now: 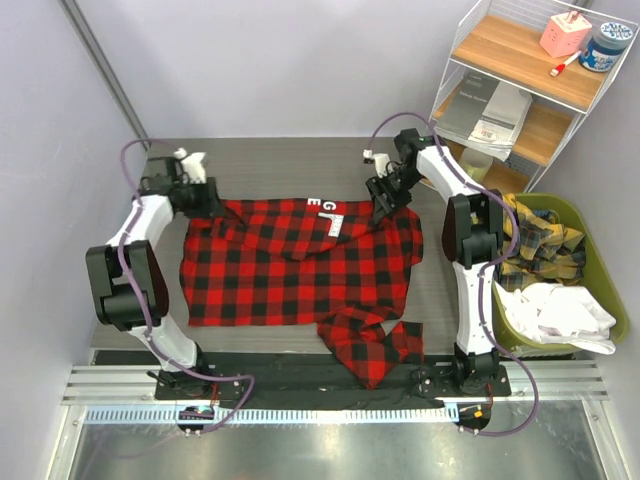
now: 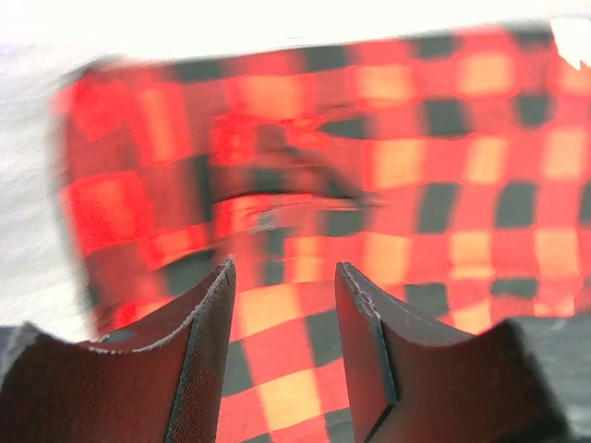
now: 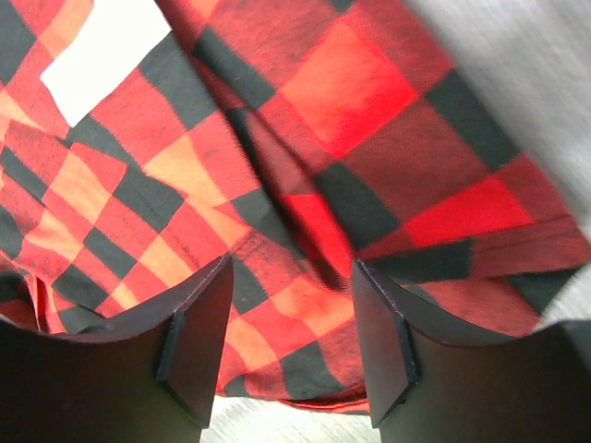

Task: Fold and stack the long sleeve shirts
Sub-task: Fold the shirt

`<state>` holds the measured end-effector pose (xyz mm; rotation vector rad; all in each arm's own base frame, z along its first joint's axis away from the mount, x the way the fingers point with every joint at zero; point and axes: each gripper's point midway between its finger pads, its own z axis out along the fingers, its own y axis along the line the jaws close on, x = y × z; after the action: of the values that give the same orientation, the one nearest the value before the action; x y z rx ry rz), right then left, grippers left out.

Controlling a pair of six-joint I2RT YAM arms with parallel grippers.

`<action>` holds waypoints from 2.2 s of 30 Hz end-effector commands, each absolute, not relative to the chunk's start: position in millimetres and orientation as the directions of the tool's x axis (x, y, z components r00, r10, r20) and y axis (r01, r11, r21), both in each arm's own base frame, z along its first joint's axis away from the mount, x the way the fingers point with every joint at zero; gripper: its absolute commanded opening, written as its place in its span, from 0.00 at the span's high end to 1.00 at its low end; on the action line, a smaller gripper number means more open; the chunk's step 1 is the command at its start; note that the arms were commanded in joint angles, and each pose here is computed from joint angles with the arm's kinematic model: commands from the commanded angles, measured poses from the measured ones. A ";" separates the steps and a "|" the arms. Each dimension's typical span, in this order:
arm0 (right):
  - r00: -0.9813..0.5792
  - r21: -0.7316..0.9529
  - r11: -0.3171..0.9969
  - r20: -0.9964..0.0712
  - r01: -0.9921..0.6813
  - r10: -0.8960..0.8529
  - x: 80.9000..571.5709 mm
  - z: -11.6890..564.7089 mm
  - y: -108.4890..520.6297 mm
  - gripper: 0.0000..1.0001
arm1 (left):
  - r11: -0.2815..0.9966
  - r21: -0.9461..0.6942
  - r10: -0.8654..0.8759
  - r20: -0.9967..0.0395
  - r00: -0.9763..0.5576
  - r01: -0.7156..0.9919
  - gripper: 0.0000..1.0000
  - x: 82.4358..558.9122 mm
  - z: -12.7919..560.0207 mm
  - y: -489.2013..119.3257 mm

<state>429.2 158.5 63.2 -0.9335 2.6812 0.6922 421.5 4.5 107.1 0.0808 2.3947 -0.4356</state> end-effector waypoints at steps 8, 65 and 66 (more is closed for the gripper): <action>-0.715 0.222 0.682 -0.283 -0.697 -0.639 428.9 43.2 164.8 0.43 | 0.950 -0.144 0.178 -0.474 -0.862 0.276 0.57 409.1 58.7 -23.2; -0.201 0.057 0.193 -0.339 -0.980 -0.919 280.1 57.6 179.5 0.30 | 0.267 -0.088 0.878 -0.388 -0.280 0.960 0.42 260.7 51.9 15.4; -0.201 0.052 0.195 -0.338 -0.979 -0.920 279.2 56.3 180.4 0.30 | 0.258 -0.083 0.882 -0.388 -0.269 0.963 0.42 259.5 50.4 16.4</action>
<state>266.6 166.8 42.2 -1.8299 2.3623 0.4450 261.0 12.4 45.7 1.6421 2.3496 -0.5074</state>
